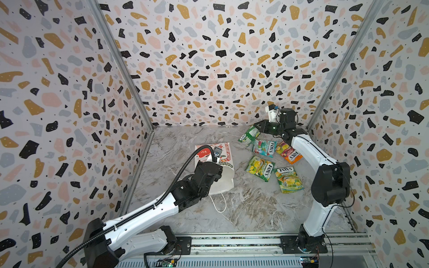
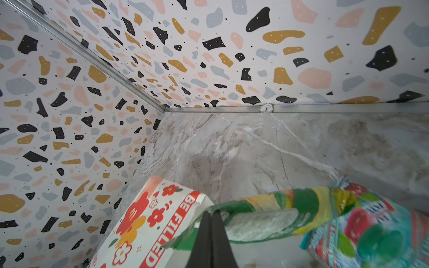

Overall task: Take the snacks out of the paper bag
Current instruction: 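Carry the green pack beyond the bag and release it with the right gripper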

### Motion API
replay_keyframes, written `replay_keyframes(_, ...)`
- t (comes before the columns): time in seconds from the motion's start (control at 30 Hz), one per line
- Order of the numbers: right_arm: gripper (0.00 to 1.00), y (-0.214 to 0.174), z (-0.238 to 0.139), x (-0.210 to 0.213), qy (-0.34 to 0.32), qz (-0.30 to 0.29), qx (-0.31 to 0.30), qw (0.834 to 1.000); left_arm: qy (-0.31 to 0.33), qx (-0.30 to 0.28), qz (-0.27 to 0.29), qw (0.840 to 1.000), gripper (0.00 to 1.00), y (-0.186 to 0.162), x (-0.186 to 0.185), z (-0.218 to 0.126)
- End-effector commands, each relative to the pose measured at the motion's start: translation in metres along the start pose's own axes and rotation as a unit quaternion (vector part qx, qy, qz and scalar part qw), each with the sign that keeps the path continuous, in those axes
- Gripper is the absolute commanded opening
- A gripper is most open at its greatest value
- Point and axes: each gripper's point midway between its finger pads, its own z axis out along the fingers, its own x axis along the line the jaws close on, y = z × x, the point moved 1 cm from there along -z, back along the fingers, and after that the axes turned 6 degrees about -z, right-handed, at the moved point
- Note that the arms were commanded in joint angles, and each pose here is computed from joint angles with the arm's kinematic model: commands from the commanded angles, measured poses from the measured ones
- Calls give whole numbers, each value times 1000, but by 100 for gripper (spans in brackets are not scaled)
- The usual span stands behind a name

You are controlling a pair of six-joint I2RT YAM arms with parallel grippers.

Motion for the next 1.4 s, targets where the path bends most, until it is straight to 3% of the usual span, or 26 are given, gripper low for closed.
replay_keyframes(0.0,0,37,5,25,65,-23,-36,997,11,-30,-12,999,0,12,8,-5)
replay_keyframes(0.3,0,-26,60,-20,88,22,42,995,12,-41,-13,999,0,13,10,-8)
replay_keyframes(0.7,0,-109,41,-35,72,55,72,993,13,-32,-8,999,0,10,8,-4)
replay_keyframes(1.17,0,-132,37,-40,43,64,74,994,14,-33,-9,999,0,10,9,-5)
replay_keyframes(1.23,14,-131,36,-43,27,60,77,995,13,-32,-8,999,0,10,9,-5)
replay_keyframes(1.3,34,-130,33,-45,7,50,78,996,11,-33,-8,999,0,10,8,-5)
replay_keyframes(1.37,46,-128,26,-44,-13,36,76,996,5,-34,-9,999,0,11,7,-6)
